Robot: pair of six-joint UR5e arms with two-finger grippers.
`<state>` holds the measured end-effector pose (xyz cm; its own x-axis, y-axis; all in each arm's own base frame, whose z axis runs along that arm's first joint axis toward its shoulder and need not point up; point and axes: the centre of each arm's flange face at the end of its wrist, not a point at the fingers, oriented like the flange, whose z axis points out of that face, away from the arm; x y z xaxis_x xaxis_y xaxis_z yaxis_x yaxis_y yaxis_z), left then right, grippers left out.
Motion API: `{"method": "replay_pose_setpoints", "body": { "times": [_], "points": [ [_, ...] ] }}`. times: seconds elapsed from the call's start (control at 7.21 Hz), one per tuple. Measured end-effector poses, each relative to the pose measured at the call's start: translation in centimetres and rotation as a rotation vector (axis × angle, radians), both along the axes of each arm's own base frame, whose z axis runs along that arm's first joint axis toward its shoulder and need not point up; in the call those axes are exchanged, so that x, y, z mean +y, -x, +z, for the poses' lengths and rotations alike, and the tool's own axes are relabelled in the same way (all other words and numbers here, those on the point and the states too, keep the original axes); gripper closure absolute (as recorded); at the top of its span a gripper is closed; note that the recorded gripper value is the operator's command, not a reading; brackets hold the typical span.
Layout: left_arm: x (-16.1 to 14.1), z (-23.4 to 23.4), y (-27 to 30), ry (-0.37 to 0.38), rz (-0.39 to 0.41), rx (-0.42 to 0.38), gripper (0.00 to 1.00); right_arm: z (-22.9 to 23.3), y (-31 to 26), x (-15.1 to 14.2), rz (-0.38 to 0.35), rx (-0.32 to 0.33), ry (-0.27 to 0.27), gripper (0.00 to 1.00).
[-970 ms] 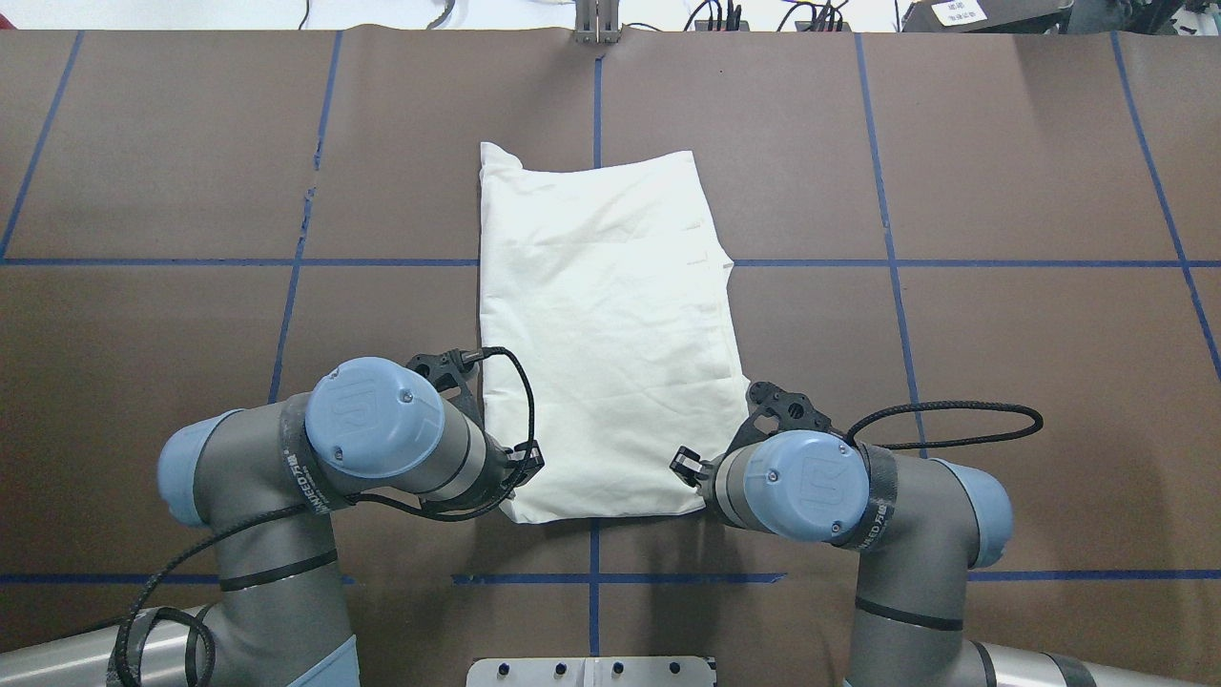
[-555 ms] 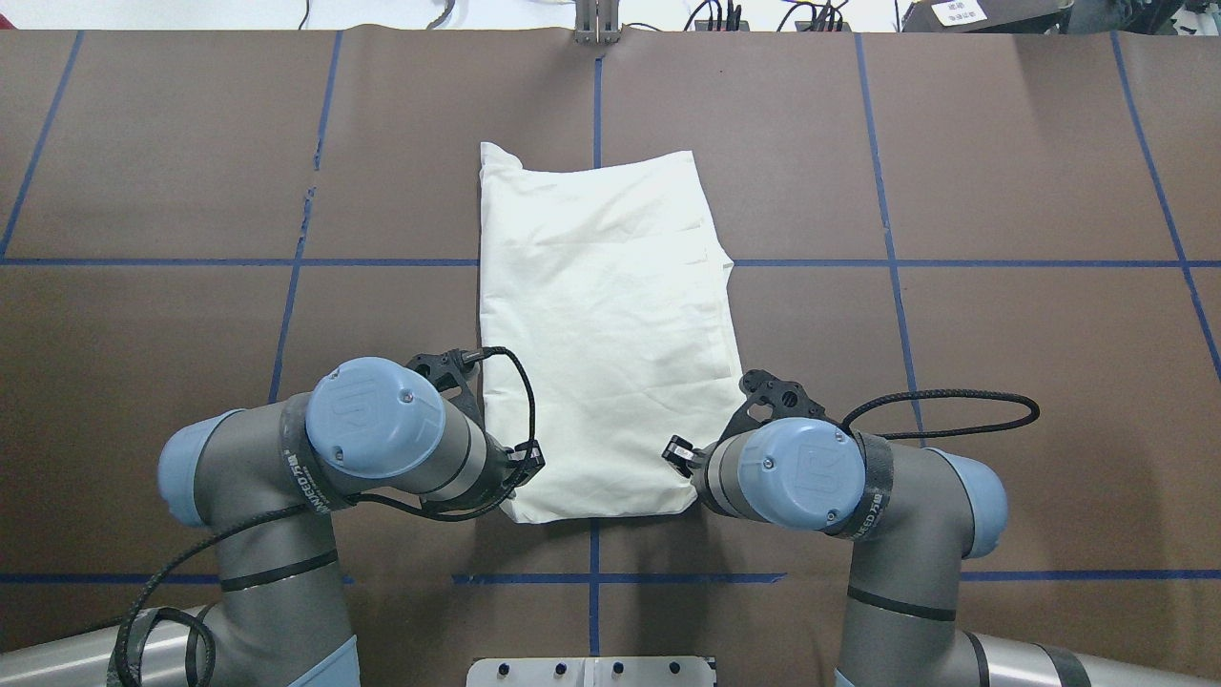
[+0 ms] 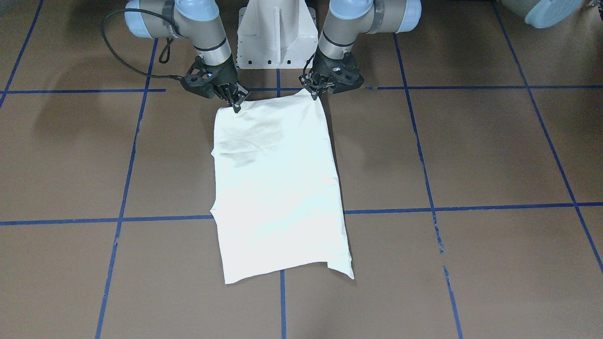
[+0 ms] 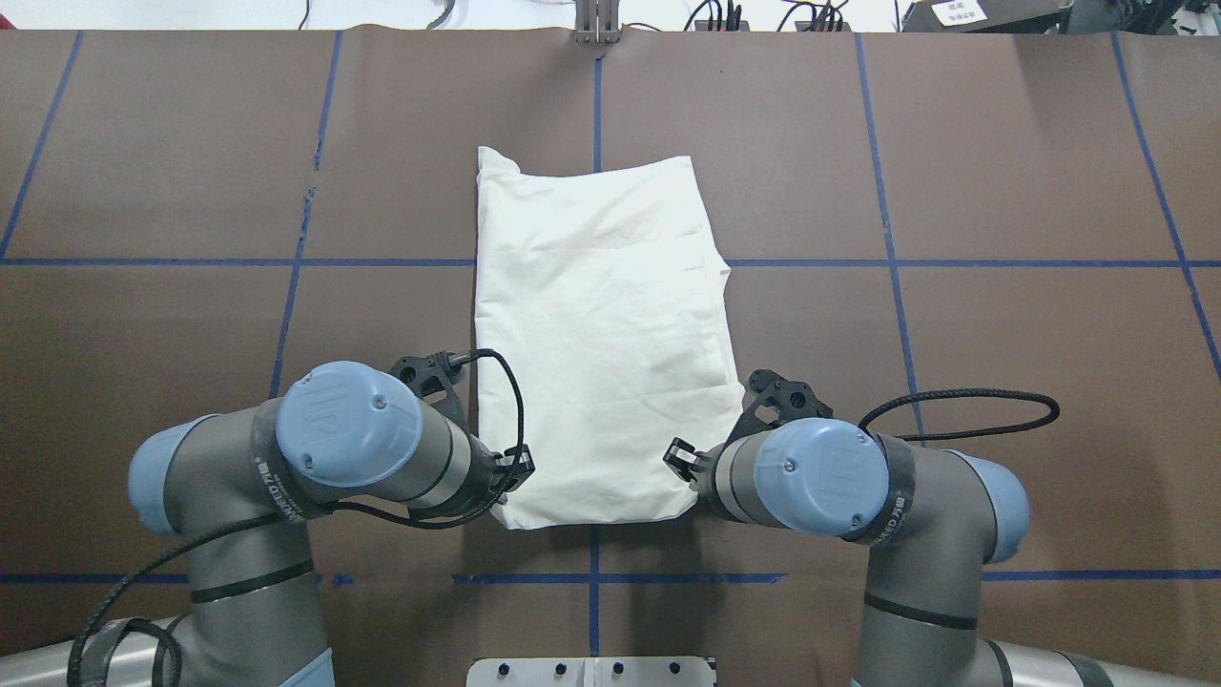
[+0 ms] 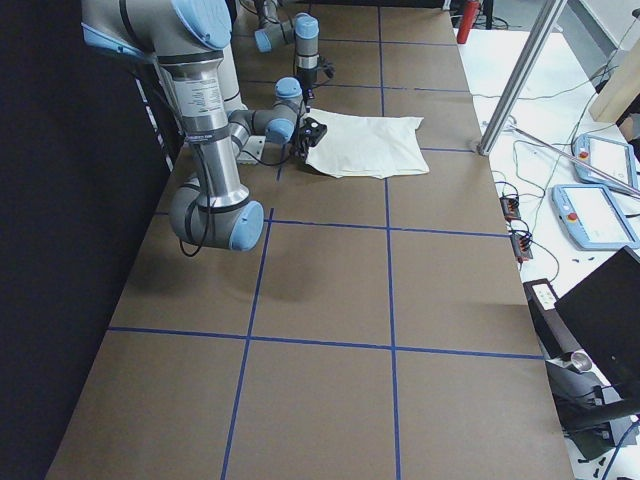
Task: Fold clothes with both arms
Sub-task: 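Lift the near edge with both grippers and fold it toward the far edge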
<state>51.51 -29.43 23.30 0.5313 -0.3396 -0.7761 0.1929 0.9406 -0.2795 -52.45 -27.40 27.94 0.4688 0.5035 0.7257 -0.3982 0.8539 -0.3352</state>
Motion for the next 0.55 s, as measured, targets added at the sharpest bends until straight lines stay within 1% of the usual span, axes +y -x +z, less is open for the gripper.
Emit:
{"method": "replay_pose_setpoints", "body": {
  "times": [0.28, 0.42, 0.55],
  "points": [
    [1.7, 0.0, 1.3, -0.005, 0.021, 0.016, 1.0, -1.6, -1.1, 2.8, -0.045, -0.047, -0.009, 1.0],
    [2.2, -0.5, 1.6, -0.008, 0.03, 0.029, 1.0, -2.3, -1.2, 3.4, -0.055, -0.063, -0.014, 1.0],
    [2.5, -1.2, 1.9, -0.012, 0.035, 0.044, 1.0, -2.8, -1.3, 3.2, -0.053, -0.071, -0.023, 1.0]
  ]
}}
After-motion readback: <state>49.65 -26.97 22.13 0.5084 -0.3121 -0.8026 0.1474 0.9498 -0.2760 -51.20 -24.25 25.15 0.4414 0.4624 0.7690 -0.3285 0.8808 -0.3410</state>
